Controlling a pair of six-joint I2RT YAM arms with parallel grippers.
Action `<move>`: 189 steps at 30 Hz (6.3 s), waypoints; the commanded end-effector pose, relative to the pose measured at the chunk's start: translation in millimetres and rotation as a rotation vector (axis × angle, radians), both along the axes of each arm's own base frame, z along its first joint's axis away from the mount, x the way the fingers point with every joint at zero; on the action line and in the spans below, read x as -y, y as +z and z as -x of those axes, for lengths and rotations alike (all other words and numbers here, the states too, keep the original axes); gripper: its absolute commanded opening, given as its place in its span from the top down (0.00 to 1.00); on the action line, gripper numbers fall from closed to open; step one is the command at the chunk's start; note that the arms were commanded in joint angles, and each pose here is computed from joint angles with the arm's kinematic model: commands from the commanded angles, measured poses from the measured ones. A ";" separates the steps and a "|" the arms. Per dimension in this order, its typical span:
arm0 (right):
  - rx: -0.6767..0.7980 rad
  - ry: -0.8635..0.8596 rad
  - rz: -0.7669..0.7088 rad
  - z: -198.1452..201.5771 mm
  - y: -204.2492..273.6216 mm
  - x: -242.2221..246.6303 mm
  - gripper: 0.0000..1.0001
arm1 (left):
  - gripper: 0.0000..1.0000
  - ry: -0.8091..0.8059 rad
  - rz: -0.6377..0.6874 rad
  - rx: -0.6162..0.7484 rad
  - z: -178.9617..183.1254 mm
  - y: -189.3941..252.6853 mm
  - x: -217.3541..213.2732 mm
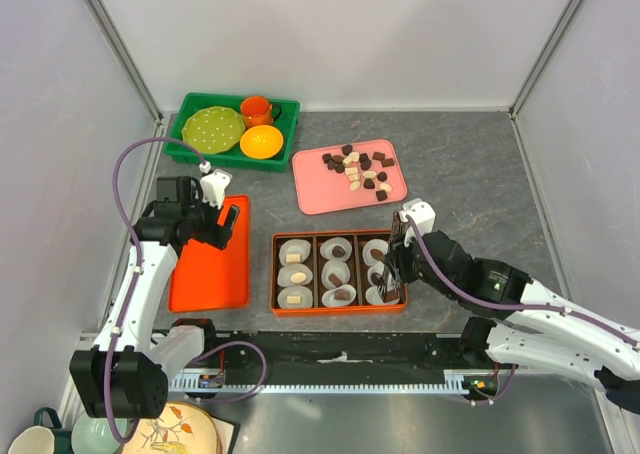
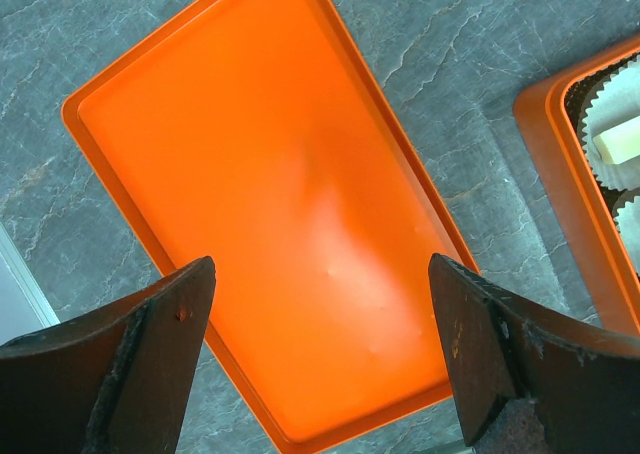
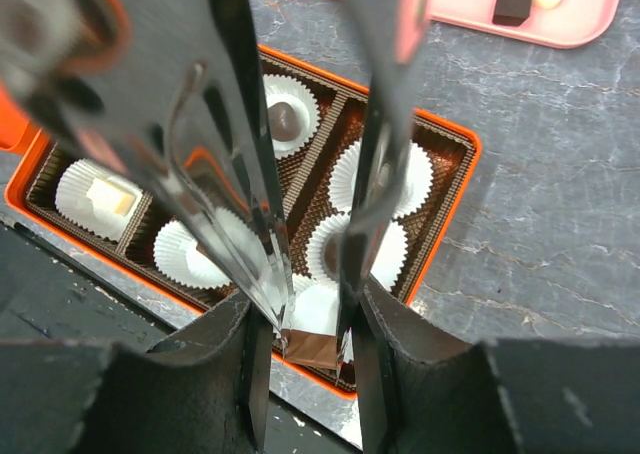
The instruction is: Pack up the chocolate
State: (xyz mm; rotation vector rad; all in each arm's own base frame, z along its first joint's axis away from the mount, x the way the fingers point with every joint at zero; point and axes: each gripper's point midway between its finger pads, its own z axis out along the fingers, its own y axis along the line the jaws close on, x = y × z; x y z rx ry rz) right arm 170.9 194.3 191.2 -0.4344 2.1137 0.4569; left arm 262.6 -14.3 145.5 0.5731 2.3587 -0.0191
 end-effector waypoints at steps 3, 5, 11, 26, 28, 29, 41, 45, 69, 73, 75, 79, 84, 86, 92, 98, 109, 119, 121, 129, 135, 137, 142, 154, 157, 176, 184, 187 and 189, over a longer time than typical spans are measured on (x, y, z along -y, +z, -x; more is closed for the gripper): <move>0.029 -0.002 -0.075 -3.0 10.9 -14.4 0.63 | 0.06 -0.009 -0.003 0.046 -5.0 16.2 -0.6; 0.035 -0.009 -0.072 -3.4 10.7 -13.2 0.62 | 0.06 -0.011 -0.003 0.046 -5.1 15.9 -0.4; 0.050 -0.024 -0.064 -4.9 10.9 -11.6 0.57 | 0.06 -0.009 -0.005 0.048 -5.4 16.4 -0.9; 0.107 -0.071 -0.049 -13.4 29.0 -2.5 0.53 | 0.05 -0.014 -0.009 0.057 -3.7 17.9 -1.1; 0.141 -0.110 -0.056 -18.2 42.3 4.8 0.58 | 0.05 -0.014 -0.012 0.061 -3.5 18.6 -1.5; 0.159 -0.123 -0.061 -20.3 48.9 7.7 0.59 | 0.05 -0.016 -0.014 0.063 -3.5 19.0 -1.6; 0.169 -0.444 0.197 -82.7 83.5 90.3 0.65 | 0.05 -0.037 0.019 0.073 -3.3 18.9 5.4; 0.074 -0.484 0.200 -127.3 62.7 110.0 0.65 | 0.05 -0.049 0.028 0.079 -4.5 19.6 8.0; -0.448 -0.508 0.392 -310.6 -123.5 183.7 0.65 | 0.04 -0.071 0.083 -0.023 -2.7 1.0 18.1; -0.527 -0.502 0.430 -297.2 -159.8 186.1 0.65 | 0.04 -0.071 0.060 -0.038 -3.4 -7.0 14.4; -0.529 -0.514 0.448 -295.7 -164.4 190.0 0.65 | 0.04 -0.074 0.049 -0.036 -4.5 -8.6 13.0; -0.525 -0.543 0.472 -297.7 -167.9 195.1 0.62 | 0.04 -0.086 0.059 -0.059 -7.0 -15.6 15.5; -0.514 -0.619 0.537 -289.0 -169.2 212.1 0.51 | 0.04 -0.077 0.083 -0.140 -11.3 -34.6 18.3; -0.500 -0.631 0.534 -288.8 -168.6 213.3 0.41 | 0.03 -0.083 0.084 -0.148 -13.2 -38.3 21.6; -0.470 -0.659 0.530 -289.1 -160.0 218.2 0.26 | 0.03 -0.108 0.058 -0.155 -16.1 -44.7 30.1; -0.454 -0.663 0.510 -293.4 -153.6 217.3 0.09 | 0.02 -0.124 0.031 -0.176 -15.0 -55.1 35.8; -0.112 -0.967 0.403 -300.3 -44.5 247.9 0.08 | 0.02 -0.126 -0.038 -0.197 -18.2 -74.0 41.3; 0.293 -0.783 0.025 -260.3 116.4 161.8 0.16 | 0.04 -0.110 -0.054 -0.223 -24.6 -87.9 53.4; 0.304 -0.752 -0.008 -252.0 123.7 155.3 0.18 | 0.06 -0.099 -0.062 -0.239 -24.6 -94.9 52.3; 0.294 -0.662 -0.075 -223.0 111.4 134.0 0.22 | 0.33 -0.105 -0.069 -0.291 -28.5 -112.6 57.3; 0.290 -0.609 -0.097 -212.2 108.2 121.7 0.24 | 0.48 -0.115 -0.060 -0.339 -26.3 -123.9 61.7; 0.297 -0.587 -0.106 -208.4 111.3 115.3 0.25 | 0.55 -0.119 -0.062 -0.354 -24.3 -128.5 61.6; 0.309 -0.525 -0.127 -204.0 116.7 101.6 0.25 | 0.73 -0.137 -0.062 -0.395 -13.6 -135.8 61.2; 0.410 -0.307 -0.240 -196.3 124.3 63.6 0.25 | 0.98 -0.192 -0.066 -0.354 4.6 -91.8 57.3; 0.450 -0.173 -0.284 -188.3 123.4 41.6 0.25 | 0.98 -0.212 -0.070 -0.343 9.6 -71.6 56.6; 0.719 0.600 -0.101 -116.3 81.6 -80.1 0.02 | 0.99 -0.419 -0.073 -0.234 41.6 43.4 61.4; 0.842 0.676 0.101 -92.7 74.4 -99.2 0.02 | 0.99 -0.636 -0.079 -0.272 65.2 64.8 79.6; 0.897 0.698 0.176 -78.4 77.6 -105.4 0.02 | 0.98 -0.719 -0.085 -0.315 77.8 68.7 84.4; 0.914 0.718 0.214 -67.8 78.0 -108.7 0.02 | 0.99 -0.772 -0.074 -0.360 89.0 70.6 88.6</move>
